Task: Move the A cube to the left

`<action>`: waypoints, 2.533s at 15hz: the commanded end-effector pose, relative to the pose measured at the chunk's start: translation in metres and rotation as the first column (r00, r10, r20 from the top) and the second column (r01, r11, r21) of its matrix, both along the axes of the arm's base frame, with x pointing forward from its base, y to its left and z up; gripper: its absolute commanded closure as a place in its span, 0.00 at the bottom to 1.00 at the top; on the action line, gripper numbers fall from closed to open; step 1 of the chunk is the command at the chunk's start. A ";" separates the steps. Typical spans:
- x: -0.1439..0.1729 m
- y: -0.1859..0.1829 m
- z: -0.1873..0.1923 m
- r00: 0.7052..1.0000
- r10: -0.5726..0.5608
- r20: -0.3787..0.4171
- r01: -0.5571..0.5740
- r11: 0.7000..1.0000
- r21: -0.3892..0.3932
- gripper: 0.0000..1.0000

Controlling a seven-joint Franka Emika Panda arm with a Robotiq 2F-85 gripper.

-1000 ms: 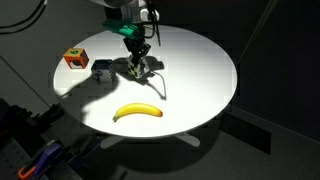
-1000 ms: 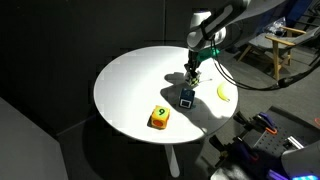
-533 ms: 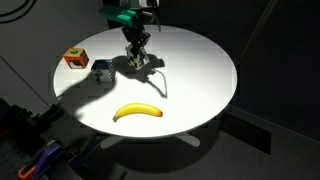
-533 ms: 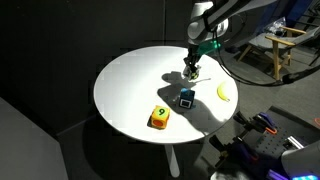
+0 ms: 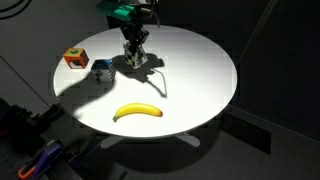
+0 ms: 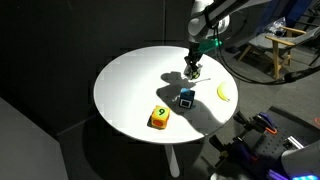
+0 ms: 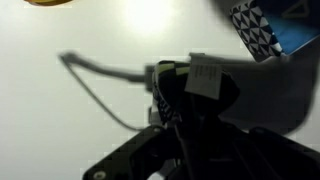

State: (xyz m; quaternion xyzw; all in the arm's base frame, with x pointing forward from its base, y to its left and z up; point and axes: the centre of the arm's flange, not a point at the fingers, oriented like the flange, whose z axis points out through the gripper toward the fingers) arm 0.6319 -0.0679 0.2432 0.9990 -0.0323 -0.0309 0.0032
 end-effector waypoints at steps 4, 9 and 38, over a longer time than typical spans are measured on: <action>0.000 0.000 -0.001 1.000 0.000 -0.002 0.000 1.000 0.000 0.80; 0.000 0.000 -0.001 1.000 0.000 -0.002 0.000 1.000 0.000 0.80; -0.004 0.020 0.038 0.659 0.744 -0.107 -0.749 0.663 -0.002 0.93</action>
